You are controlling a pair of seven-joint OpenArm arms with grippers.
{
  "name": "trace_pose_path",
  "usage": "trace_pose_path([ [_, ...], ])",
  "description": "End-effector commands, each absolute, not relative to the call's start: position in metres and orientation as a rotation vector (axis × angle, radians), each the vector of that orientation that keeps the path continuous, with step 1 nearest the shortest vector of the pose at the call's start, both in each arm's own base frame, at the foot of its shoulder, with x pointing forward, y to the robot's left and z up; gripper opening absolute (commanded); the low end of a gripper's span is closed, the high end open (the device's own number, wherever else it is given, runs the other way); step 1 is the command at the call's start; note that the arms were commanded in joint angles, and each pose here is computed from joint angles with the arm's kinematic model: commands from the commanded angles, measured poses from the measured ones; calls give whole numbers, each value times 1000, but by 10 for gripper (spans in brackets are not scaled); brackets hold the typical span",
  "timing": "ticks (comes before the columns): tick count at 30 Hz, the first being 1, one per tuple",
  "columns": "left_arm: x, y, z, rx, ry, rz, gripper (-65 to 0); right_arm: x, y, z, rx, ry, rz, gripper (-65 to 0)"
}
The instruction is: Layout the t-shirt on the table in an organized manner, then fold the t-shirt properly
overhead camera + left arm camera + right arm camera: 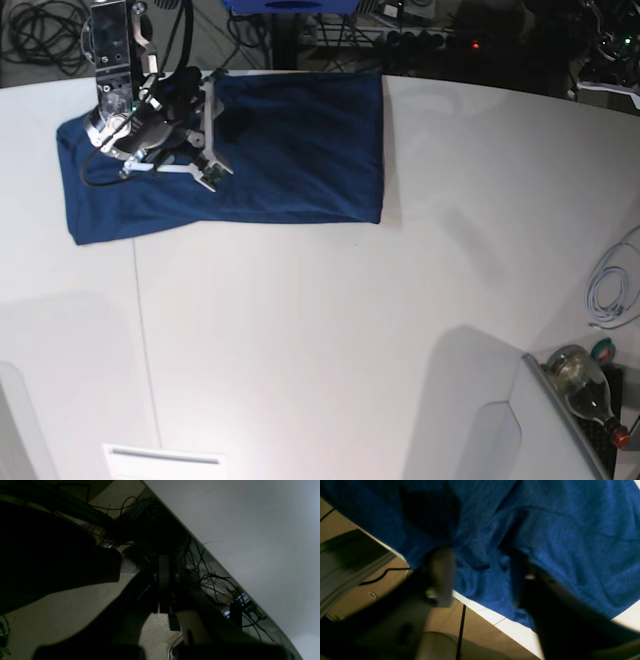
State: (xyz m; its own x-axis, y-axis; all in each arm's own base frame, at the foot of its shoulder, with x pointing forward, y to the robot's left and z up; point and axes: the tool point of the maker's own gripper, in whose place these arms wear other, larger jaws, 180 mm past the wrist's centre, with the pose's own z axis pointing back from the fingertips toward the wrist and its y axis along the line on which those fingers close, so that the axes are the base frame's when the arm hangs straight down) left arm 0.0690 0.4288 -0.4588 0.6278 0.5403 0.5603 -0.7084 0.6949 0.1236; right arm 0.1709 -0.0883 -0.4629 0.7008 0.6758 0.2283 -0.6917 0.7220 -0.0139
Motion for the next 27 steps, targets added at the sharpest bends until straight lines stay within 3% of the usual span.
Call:
trace_pose_path([
  [1,73,440,-448,381,-548,723,-650,177,-86,-458,77,-251,762,-417],
  [4,73,440,-448,381,-548,723,-650,181,-87,-457,71,-253,762,-558],
  [11,73,440,-448,381,-548,723,-650,179,-87,-461,76,-239,762,-647],
  [21,73,440,-448,381,-548,723,-650,208,-95,-426,-6,-322,769,-641],
  [27,73,440,-448,381,-548,723,-650,203,-96,-451,24,-243,768,-633],
])
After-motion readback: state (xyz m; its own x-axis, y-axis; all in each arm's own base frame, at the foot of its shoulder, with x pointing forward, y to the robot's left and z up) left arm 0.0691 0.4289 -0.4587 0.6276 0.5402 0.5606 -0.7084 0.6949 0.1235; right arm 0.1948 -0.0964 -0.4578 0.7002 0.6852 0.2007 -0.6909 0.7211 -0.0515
